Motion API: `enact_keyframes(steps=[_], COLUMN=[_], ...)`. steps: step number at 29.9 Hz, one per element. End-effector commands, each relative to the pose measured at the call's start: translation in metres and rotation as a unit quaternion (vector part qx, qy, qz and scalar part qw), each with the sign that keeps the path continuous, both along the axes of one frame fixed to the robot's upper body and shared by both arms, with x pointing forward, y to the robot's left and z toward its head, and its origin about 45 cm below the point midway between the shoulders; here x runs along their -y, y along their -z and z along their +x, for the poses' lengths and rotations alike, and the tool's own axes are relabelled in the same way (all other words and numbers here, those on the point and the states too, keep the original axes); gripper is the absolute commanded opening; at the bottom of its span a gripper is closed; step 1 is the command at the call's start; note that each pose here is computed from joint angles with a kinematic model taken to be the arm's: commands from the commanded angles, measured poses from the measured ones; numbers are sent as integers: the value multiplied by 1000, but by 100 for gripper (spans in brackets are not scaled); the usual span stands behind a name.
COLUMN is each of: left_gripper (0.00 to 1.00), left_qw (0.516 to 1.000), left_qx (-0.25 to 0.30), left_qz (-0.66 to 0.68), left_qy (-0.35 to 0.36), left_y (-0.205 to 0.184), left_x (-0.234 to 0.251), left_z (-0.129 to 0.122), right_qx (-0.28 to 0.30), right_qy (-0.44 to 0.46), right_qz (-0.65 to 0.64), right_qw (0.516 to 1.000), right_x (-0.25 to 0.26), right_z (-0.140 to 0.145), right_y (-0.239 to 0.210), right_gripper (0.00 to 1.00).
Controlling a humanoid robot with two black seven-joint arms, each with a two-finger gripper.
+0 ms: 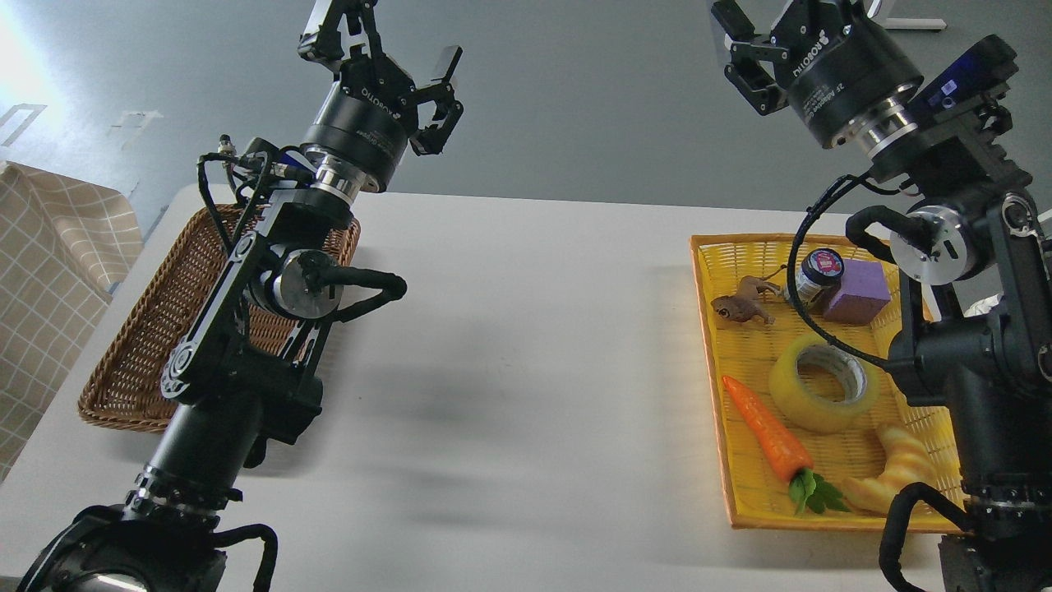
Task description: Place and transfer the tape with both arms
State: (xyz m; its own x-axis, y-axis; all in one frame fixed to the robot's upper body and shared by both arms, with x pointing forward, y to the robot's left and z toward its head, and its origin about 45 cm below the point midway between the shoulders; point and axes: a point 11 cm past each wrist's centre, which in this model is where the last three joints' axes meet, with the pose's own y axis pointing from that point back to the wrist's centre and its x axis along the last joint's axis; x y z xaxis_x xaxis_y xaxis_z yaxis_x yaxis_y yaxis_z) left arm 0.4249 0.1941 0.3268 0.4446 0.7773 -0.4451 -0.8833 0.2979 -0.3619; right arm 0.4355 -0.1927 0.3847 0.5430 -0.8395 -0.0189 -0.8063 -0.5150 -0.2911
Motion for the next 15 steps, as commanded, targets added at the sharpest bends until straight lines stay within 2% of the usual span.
enact_keyframes(steps=[1, 15], left_gripper=[98, 98], left_qw=[1000, 1000], left_qx=[0, 1], left_qz=[-1, -2], left_qy=[-1, -4], left_y=[0, -1], left_x=[0, -2], left_z=[0, 0], right_qx=[0, -20], right_qy=[-1, -2], right_qz=[0, -4], right_qw=[1000, 1000], right_x=[0, 1], right_z=[0, 2], right_y=[0, 16], right_gripper=[100, 100])
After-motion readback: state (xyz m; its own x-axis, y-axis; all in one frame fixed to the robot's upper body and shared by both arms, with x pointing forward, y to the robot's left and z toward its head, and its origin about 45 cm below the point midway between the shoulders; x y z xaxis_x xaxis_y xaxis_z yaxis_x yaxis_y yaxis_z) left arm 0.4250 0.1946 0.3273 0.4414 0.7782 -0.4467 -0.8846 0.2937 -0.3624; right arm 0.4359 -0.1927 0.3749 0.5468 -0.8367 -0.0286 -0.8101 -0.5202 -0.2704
